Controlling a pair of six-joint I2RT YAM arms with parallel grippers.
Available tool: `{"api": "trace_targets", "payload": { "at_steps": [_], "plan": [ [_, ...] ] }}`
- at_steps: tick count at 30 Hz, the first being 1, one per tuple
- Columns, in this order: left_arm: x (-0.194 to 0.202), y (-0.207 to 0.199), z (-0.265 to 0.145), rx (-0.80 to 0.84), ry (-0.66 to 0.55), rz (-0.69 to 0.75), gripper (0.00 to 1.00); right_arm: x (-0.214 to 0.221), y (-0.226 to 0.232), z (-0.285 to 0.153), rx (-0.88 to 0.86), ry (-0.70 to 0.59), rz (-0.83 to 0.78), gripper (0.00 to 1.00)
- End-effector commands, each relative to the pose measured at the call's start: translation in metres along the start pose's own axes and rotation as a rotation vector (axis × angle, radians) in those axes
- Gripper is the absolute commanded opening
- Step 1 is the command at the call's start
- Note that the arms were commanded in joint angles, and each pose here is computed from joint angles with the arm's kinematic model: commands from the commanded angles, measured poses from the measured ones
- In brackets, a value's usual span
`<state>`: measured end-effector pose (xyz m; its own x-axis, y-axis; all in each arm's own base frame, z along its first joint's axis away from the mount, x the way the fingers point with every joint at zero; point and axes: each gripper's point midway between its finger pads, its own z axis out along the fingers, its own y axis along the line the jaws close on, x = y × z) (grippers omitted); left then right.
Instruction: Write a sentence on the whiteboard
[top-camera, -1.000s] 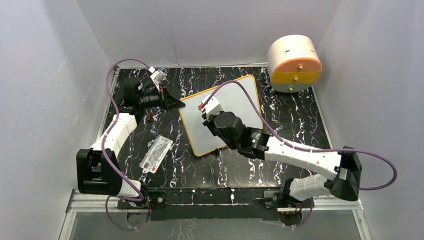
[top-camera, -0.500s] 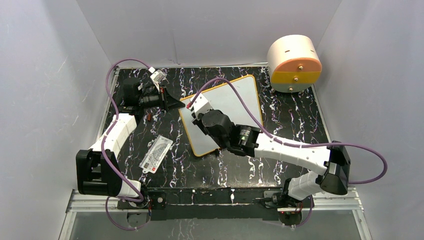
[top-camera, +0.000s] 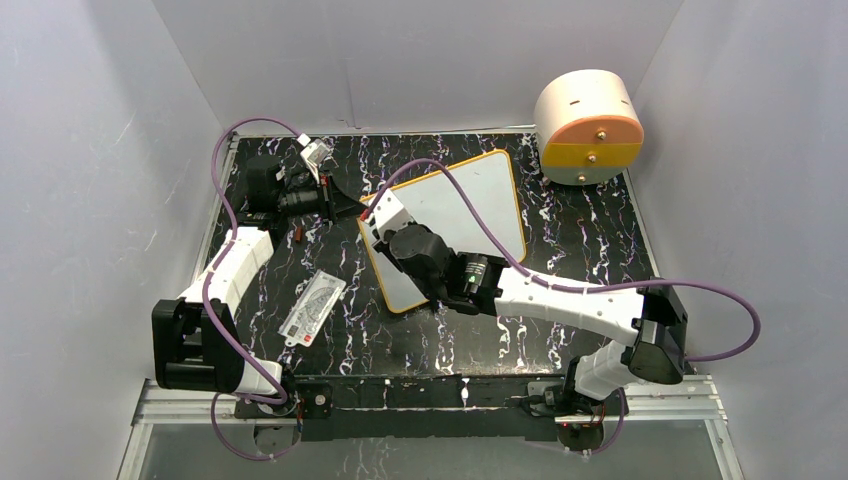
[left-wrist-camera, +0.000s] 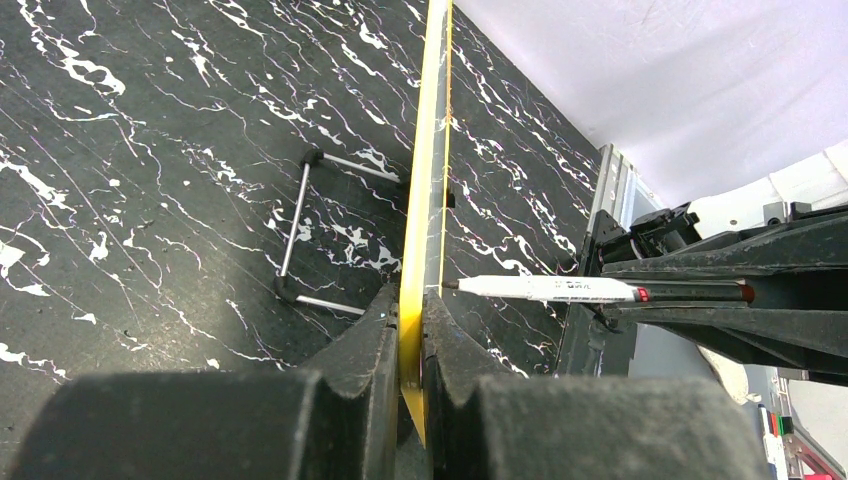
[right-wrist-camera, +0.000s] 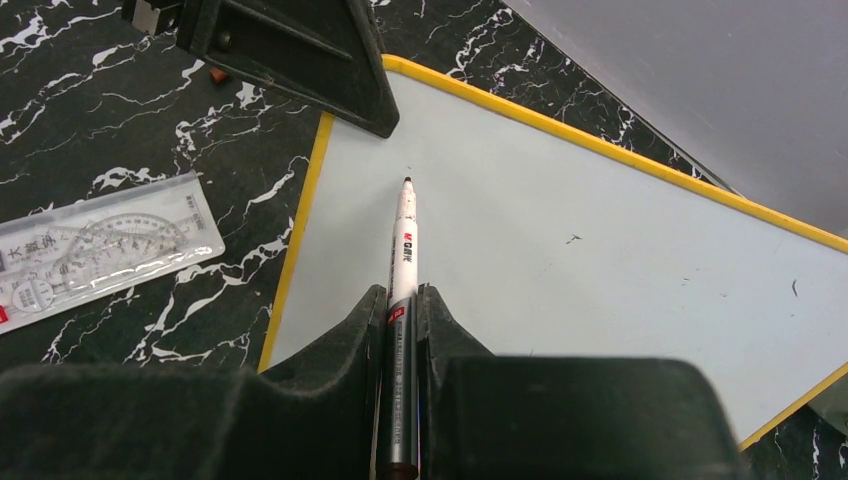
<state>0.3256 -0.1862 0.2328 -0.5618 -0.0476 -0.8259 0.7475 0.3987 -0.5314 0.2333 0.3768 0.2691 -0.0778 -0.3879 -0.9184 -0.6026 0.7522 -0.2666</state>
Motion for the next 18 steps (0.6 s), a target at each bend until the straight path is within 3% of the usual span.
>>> {"api": "trace_targets", "payload": {
  "at_steps": [1, 18],
  "plan": [
    [0.0036, -0.0007, -0.0001, -0.027, 0.006, 0.038, 0.0, -0.0402, -0.0074, -0.0028, 0.026, -0.112, 0.088, 0.0],
    [0.004, -0.001, 0.0008, -0.026, 0.008, 0.038, 0.0, -0.0463, -0.0053, 0.0038, 0.044, -0.133, 0.098, 0.0]
  ]
}}
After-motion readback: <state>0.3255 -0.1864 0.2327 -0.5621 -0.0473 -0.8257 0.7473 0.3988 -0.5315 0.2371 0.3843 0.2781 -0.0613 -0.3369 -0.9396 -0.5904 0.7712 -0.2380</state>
